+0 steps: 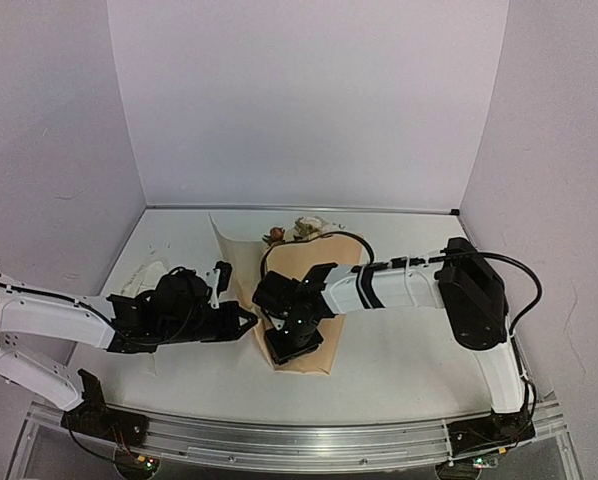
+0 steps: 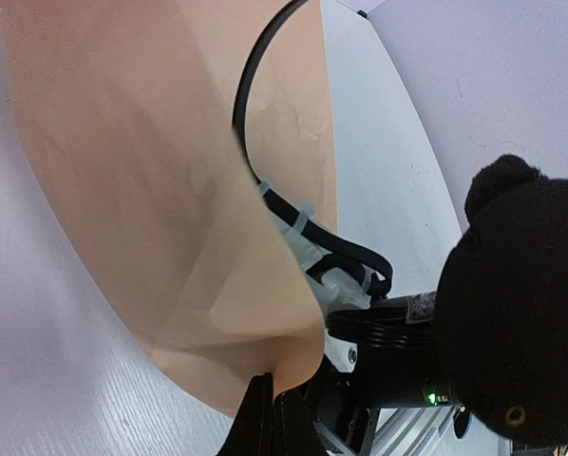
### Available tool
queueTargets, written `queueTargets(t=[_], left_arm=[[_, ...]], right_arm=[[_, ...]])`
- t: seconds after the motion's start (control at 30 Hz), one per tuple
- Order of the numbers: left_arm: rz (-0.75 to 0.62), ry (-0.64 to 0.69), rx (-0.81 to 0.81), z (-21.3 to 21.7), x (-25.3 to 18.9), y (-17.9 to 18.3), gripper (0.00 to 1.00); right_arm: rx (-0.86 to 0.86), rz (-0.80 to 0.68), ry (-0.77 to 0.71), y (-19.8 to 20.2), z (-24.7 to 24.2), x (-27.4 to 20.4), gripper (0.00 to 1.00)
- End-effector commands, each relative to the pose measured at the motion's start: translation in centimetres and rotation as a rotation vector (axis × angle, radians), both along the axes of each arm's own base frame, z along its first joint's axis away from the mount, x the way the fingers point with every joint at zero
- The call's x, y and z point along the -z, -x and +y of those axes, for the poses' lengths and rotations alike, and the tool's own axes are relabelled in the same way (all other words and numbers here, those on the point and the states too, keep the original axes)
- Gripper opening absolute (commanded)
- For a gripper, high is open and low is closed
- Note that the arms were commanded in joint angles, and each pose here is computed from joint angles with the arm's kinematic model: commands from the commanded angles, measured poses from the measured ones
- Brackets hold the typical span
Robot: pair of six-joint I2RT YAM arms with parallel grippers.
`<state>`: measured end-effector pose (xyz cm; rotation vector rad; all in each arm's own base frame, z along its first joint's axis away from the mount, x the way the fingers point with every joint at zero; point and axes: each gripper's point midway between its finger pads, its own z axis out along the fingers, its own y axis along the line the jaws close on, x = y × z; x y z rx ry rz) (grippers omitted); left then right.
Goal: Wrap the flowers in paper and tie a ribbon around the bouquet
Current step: Fold the 2/3-folded wrapping paper at the center of the board.
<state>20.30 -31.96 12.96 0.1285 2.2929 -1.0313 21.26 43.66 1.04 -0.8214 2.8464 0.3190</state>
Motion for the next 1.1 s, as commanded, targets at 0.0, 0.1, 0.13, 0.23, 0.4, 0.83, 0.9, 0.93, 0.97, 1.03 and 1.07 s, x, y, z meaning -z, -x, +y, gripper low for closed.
queueTargets(t=[0.0,0.1,0.13,0.23,0.4,0.83,0.9,0.93,0.97,1.03,1.07], left_arm=[[-0.081,0.018,0.062,-1.2,-2.1,-0.1,0.0],[-0.092,0.005,0.061,-0.9,-1.9,-0.1,0.0],[-0.097,0.003,0.064,-0.9,-2.0,0.0,0.0],[-0.11,-0.008,0.084,-1.1,-2.0,0.0,0.0],[-0.126,-0.011,0.134,-2.3,-2.4,0.0,0.0],[-0.125,-0.044,0.287,-6.2,-2.1,0.2,0.0],[-0.123,-0.052,0.316,-6.9,-2.0,0.3,0.0],[-0.124,-0.054,0.328,-7.3,-2.0,0.2,0.0],[-0.124,-0.056,0.343,-7.7,-2.0,0.2,0.0],[-0.117,-0.057,0.378,-8.6,-1.8,0.3,0.0],[-0.112,-0.057,0.398,-9.1,-1.6,0.4,0.0]], right_arm=[[0.019,0.053,-0.061,-0.3,-0.7,-2.0,0.46],[0.015,0.068,-0.132,-0.4,-0.6,-4.6,0.46],[0.012,0.068,-0.155,-0.5,-0.5,-5.6,0.46],[0.01,0.074,-0.212,-0.5,-0.4,-7.8,0.46],[0.085,0.028,-0.229,-1.5,-2.7,-10.6,0.45],[0.355,0.051,-0.088,-1.6,-12.9,-4.2,0.34],[0.382,0.075,-0.115,-1.8,-12.2,-3.2,0.33],[0.396,0.082,-0.122,-2.1,-12.0,-2.7,0.31],[0.407,0.09,-0.129,-2.3,-11.7,-2.3,0.3],[0.421,0.101,-0.141,-2.7,-11.1,-1.7,0.28],[0.426,0.104,-0.14,-2.9,-10.9,-1.4,0.27]])
